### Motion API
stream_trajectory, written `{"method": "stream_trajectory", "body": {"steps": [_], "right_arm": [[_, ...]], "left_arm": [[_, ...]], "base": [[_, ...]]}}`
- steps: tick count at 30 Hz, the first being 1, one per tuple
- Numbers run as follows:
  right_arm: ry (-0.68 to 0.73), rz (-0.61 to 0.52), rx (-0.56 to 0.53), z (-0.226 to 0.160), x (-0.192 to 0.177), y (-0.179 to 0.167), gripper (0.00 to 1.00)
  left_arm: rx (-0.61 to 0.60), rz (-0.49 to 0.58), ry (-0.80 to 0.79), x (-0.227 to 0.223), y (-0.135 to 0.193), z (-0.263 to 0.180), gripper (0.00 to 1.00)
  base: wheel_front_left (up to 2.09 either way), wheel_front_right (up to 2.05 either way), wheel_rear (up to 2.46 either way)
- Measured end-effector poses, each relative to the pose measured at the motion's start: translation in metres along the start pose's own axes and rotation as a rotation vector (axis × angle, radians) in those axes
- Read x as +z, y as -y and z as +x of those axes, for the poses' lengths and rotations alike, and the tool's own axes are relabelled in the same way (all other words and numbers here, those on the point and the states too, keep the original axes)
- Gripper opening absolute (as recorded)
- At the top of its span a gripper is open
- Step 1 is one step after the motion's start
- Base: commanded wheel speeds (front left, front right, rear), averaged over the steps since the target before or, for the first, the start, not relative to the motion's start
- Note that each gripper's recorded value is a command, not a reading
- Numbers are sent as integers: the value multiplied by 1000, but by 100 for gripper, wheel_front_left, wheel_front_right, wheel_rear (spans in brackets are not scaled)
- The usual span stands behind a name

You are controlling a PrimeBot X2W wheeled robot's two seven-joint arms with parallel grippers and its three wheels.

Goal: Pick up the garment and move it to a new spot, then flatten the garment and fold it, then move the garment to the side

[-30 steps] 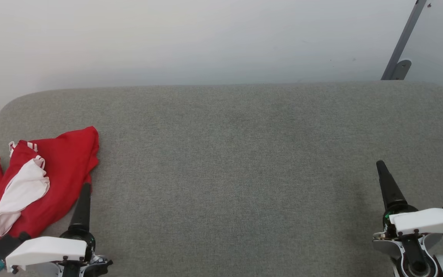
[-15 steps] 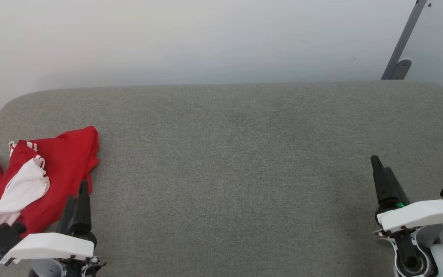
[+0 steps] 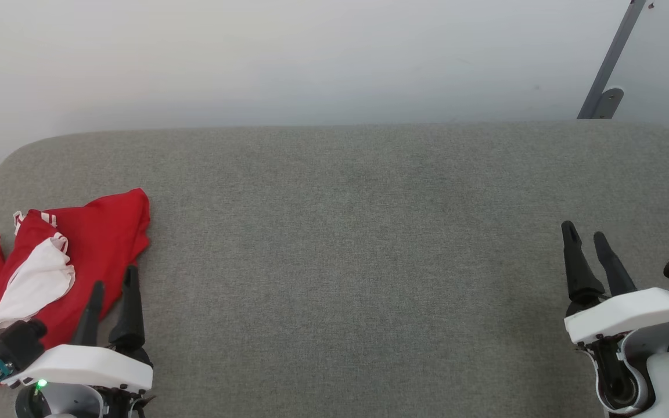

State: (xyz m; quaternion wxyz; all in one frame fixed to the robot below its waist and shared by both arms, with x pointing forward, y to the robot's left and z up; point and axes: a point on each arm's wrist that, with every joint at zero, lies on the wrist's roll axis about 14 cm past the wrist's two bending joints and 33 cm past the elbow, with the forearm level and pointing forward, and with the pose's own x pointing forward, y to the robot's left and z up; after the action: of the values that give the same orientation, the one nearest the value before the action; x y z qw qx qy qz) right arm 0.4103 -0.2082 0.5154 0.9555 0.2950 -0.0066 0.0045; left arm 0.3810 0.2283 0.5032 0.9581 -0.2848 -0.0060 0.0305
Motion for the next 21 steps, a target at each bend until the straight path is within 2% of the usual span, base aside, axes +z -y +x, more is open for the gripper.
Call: {"method": "stream_trajectory", "body": {"steps": [13,21], "right_arm": [[29,-270,35,4,9,-6,100],[41,-362,41,4,11,-7,100]], "left_arm": [[-26,182,19,6,3,1,100],[-36,253,15,2,3,1,100]], "base": [[0,0,0],[0,0,0]]}}
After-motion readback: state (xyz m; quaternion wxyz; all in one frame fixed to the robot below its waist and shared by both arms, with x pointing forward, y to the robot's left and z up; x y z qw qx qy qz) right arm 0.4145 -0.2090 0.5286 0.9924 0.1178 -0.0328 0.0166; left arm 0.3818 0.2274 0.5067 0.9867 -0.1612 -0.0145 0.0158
